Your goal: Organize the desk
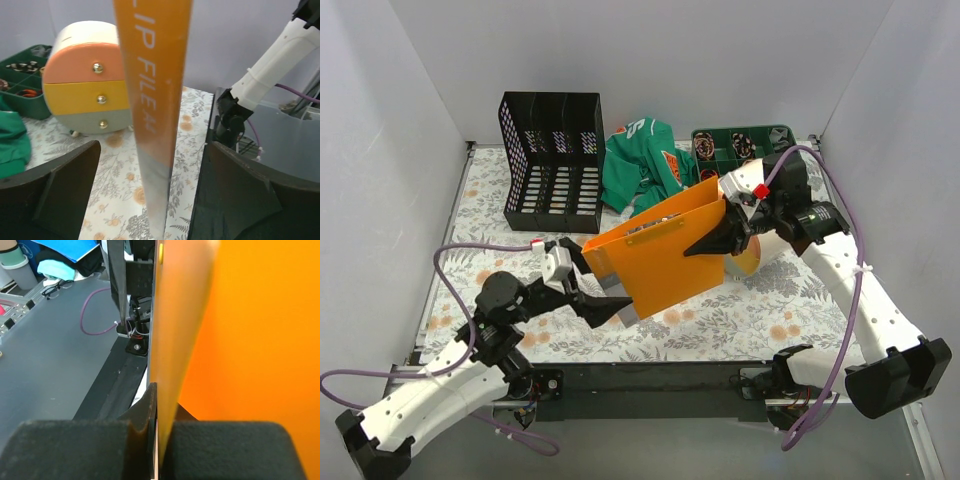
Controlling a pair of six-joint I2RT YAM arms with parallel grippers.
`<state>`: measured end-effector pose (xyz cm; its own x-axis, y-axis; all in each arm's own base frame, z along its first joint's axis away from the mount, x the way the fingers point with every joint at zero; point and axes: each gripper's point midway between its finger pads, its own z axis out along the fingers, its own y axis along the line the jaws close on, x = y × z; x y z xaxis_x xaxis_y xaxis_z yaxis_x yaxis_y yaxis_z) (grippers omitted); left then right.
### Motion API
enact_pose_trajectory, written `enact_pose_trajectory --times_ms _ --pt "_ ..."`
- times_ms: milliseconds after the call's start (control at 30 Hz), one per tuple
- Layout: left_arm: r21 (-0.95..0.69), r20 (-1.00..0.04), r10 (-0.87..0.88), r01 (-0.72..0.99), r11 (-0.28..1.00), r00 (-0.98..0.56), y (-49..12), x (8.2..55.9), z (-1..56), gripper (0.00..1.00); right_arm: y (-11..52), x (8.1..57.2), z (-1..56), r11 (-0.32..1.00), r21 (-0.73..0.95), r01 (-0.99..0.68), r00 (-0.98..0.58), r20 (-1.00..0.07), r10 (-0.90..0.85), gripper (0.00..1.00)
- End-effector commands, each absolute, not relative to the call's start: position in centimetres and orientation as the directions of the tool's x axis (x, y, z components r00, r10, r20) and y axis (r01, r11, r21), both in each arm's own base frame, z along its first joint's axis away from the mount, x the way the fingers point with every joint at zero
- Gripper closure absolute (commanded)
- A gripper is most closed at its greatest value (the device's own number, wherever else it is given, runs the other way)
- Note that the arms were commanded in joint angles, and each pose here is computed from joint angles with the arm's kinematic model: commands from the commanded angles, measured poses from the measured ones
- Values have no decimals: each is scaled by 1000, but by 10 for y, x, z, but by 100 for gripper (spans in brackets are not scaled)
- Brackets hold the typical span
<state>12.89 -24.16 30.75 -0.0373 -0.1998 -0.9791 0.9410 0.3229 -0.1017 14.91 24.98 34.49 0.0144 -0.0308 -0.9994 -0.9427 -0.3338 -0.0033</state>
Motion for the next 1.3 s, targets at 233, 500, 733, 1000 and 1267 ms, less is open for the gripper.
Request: enact_pose_trajectory --times_ms 233,500,733,1000,1267 --pt "-135 -946 -324 904 405 4 -232 144 339 100 245 135 356 -381 -41 -924 37 -999 18 89" --pt "-305 -937 -350 474 826 6 -140 203 330 100 224 204 380 104 -208 -973 194 -972 -130 2" --pt "-212 -952 -259 258 943 164 -95 222 378 100 194 225 369 294 -207 -933 166 -973 -159 2" --pt "-19 -962 -58 146 989 267 -103 256 432 100 199 213 315 207 -123 -971 102 -989 -111 2" --pt "94 -968 40 208 974 249 -133 304 430 100 199 207 290 166 -134 -977 116 -987 -112 2"
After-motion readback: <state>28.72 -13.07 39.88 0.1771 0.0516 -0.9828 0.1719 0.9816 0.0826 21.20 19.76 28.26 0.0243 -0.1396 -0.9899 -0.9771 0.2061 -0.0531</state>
